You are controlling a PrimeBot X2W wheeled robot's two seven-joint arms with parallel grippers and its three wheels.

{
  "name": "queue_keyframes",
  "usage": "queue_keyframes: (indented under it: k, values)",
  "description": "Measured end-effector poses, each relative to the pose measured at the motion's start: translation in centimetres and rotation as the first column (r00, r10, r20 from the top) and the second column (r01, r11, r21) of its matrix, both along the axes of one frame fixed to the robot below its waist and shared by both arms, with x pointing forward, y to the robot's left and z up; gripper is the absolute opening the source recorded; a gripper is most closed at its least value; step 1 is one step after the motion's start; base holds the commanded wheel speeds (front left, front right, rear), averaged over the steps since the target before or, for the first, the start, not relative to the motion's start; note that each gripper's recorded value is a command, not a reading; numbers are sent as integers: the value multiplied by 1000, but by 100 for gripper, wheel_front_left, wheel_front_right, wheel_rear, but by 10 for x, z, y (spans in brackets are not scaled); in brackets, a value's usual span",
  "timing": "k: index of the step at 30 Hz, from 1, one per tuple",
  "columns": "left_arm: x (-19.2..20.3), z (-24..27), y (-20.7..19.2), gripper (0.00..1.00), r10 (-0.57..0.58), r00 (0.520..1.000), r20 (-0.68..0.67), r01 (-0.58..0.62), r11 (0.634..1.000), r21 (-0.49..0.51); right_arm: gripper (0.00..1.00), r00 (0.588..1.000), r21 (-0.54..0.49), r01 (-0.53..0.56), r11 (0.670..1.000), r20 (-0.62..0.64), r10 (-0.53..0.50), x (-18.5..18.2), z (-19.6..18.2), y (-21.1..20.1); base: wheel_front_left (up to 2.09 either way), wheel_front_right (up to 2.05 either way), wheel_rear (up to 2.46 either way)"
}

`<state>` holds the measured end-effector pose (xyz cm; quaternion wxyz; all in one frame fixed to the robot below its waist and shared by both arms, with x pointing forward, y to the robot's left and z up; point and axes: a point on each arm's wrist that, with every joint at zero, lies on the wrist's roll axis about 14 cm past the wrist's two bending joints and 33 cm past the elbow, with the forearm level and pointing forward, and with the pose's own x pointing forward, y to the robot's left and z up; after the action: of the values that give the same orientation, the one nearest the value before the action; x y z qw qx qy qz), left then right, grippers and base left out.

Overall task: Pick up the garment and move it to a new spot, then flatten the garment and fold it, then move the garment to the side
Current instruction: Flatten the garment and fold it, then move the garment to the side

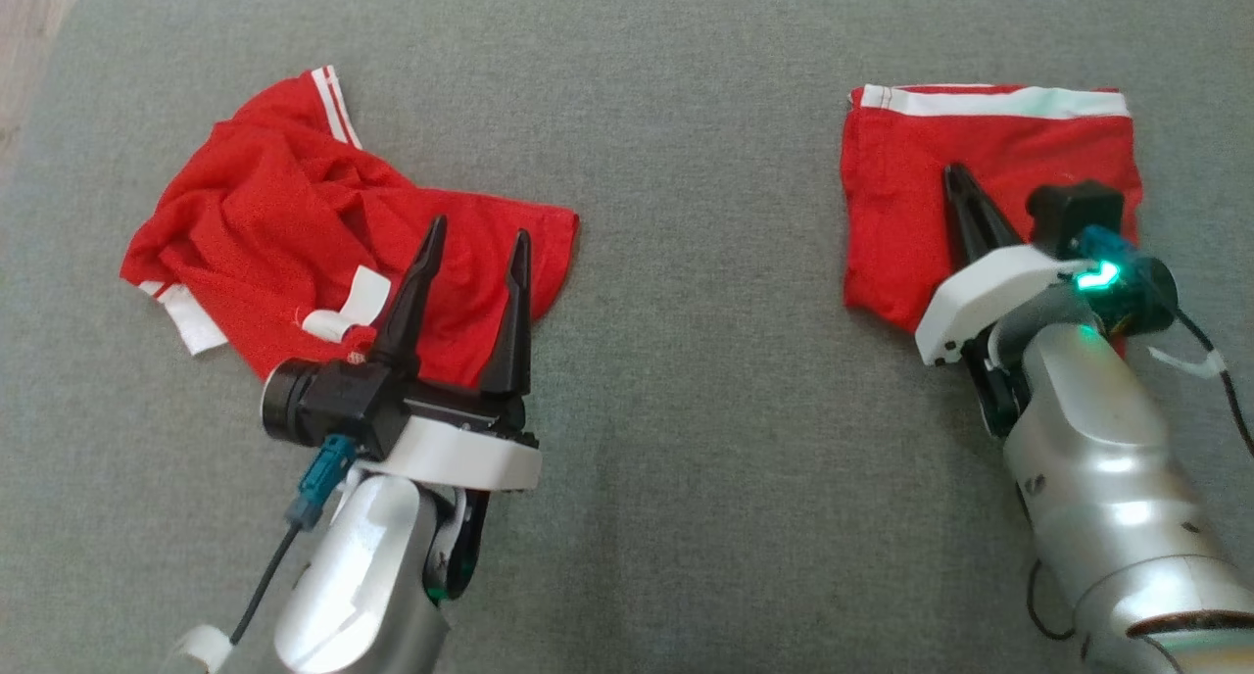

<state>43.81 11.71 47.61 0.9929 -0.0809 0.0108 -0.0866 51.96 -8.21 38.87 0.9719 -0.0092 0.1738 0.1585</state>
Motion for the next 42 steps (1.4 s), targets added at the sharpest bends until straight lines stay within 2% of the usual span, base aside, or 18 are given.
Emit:
queue_keyframes:
  k: [4,10,16,17,18,19,24,31,37,42]
  values:
    - [-2,2,-2,100,-3,1000,4,3,1000,-2,0,1000,17,22,1000,12,-23,-1,7,-5,0,0,0]
    - [-11,5,0,100,7,1000,5,-7,1000,-10,0,981,87,92,992,163,-106,4,58,-26,0,0,0]
    - [-20,13,-7,100,-7,1000,24,8,1000,-24,0,958,103,158,982,227,-178,-32,75,-58,0,0,0]
    - [-22,15,-9,100,-13,1000,28,13,1000,-26,53,952,105,177,979,233,-197,-40,76,-65,0,0,0]
    - [-24,16,-11,100,-17,999,31,18,999,-28,53,947,107,193,975,241,-213,-47,78,-72,0,0,0]
    - [-25,17,-13,100,-22,999,35,23,999,-29,100,941,108,206,973,250,-227,-53,80,-78,0,0,0]
    - [-34,21,-21,100,-44,998,44,45,998,-34,100,915,112,259,959,291,-281,-84,91,-102,0,0,0]
    - [-44,18,-25,100,-53,998,32,54,998,-42,100,920,125,298,946,227,-320,-128,67,-110,0,0,0]
    - [-41,15,-24,100,-49,998,24,50,998,-42,100,914,131,297,946,246,-321,-127,75,-111,0,0,0]
    - [-38,7,-22,100,-46,999,2,46,998,-41,100,927,111,286,952,221,-305,-115,72,-107,0,0,0]
